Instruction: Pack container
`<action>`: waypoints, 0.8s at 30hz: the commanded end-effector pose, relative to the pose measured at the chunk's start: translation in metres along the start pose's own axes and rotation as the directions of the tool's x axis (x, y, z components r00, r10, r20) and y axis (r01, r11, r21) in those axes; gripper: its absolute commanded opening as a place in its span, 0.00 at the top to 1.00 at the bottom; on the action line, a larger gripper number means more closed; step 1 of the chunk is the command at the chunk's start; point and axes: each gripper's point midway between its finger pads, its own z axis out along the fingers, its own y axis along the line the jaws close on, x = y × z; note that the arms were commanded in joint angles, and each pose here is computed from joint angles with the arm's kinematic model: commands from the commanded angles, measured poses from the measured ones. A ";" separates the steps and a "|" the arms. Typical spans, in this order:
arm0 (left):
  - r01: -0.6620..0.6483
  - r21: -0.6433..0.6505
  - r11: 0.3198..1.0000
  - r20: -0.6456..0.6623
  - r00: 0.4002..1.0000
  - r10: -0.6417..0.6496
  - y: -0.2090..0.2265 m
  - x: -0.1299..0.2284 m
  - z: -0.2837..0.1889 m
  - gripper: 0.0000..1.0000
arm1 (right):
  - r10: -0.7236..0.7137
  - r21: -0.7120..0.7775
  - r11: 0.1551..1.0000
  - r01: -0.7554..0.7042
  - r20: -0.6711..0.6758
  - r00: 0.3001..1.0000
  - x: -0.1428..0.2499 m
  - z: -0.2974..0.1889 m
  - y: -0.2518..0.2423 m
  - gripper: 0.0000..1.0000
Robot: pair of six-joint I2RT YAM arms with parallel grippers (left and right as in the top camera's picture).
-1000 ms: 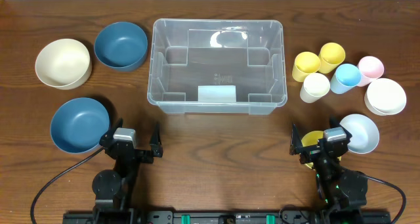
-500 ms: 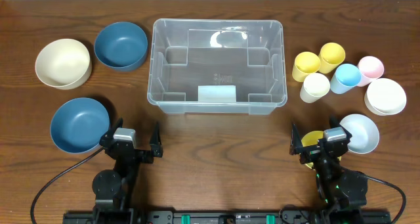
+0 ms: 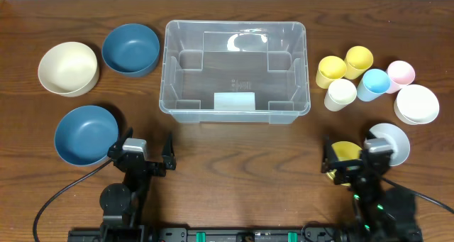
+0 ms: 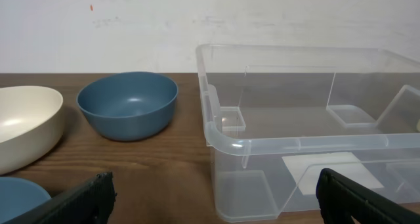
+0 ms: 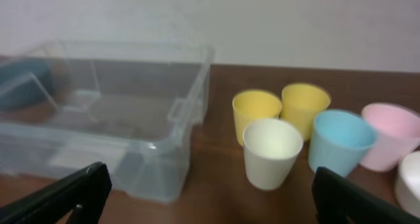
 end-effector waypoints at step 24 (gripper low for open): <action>0.002 0.003 1.000 -0.053 0.999 -0.002 0.001 0.017 0.001 0.02 | 0.264 0.238 0.962 -0.137 -0.663 0.701 -0.034 -0.036 -0.001 0.01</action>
